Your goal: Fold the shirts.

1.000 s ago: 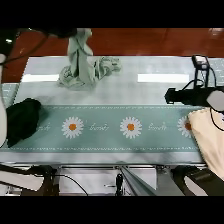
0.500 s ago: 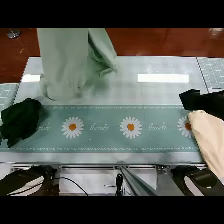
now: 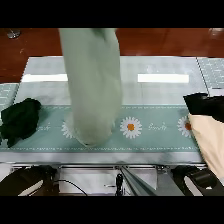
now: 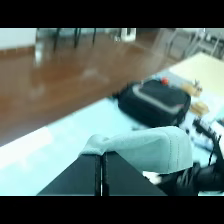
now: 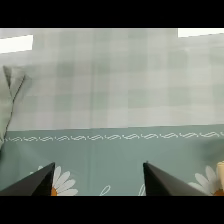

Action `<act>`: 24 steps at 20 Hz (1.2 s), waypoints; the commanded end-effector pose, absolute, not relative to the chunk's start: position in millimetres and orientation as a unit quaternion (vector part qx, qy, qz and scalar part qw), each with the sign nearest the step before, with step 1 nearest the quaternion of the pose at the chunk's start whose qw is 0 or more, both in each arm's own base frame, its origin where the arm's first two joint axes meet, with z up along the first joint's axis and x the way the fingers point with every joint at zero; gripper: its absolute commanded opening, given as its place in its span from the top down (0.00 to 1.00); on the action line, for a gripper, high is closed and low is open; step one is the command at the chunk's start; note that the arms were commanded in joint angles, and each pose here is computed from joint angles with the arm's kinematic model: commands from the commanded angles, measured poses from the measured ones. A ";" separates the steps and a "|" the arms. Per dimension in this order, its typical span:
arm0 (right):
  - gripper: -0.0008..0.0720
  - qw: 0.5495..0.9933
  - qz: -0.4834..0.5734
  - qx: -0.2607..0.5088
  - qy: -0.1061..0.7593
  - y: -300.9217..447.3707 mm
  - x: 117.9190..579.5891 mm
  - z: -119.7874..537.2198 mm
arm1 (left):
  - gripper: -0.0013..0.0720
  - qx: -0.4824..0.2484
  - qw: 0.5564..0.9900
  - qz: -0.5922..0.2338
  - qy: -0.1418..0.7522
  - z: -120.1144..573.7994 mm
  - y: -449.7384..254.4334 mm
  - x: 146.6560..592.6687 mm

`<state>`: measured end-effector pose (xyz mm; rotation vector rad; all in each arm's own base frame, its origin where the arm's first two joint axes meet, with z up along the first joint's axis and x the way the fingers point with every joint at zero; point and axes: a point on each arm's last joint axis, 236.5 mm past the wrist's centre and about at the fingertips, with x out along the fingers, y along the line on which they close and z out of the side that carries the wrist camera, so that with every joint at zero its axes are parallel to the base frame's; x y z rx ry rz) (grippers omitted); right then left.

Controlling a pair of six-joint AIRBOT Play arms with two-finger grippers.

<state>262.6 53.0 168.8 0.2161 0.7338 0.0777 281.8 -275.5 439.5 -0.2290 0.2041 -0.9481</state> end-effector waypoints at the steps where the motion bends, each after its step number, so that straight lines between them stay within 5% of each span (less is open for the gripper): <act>1: 0.12 0.928 0.032 0.100 0.358 49.5 261.7 168.6 | 0.96 -0.127 0.868 -0.437 0.198 330.9 -276.9 267.8; 8: 0.12 0.899 0.039 0.122 0.418 66.6 274.4 124.3 | 0.95 -0.182 0.801 -0.250 0.513 24.7 -193.7 231.9; 9: 0.12 0.890 0.049 0.137 0.432 76.7 280.6 110.4 | 0.77 -0.216 0.772 -0.222 0.555 -3.4 -192.5 221.0; 11: 0.12 0.871 0.064 0.164 0.458 96.0 296.4 78.9 | 0.17 -0.198 0.742 -0.225 0.600 -34.8 -195.5 206.8; 12: 0.12 0.861 0.068 0.172 0.474 103.9 304.2 62.8 | 0.02 -0.195 0.727 -0.222 0.620 -41.0 -195.2 205.0; 15: 0.12 0.844 0.072 0.189 0.496 102.9 332.9 46.3 | 0.02 -0.138 0.714 -0.227 0.648 -17.8 -169.8 214.2; 19: 0.12 0.856 0.000 0.250 0.453 9.9 362.1 74.8 | 0.02 -0.085 0.803 -0.096 0.582 39.7 -64.9 247.7; 21: 0.12 0.845 -0.041 0.261 0.465 -29.6 348.9 56.9 | 0.02 -0.175 0.795 -0.077 0.575 31.4 -63.6 231.4; 24: 0.12 0.812 -0.050 0.291 0.503 -25.8 331.8 8.0 | 0.02 -0.348 0.703 -0.264 0.561 25.1 -169.8 199.0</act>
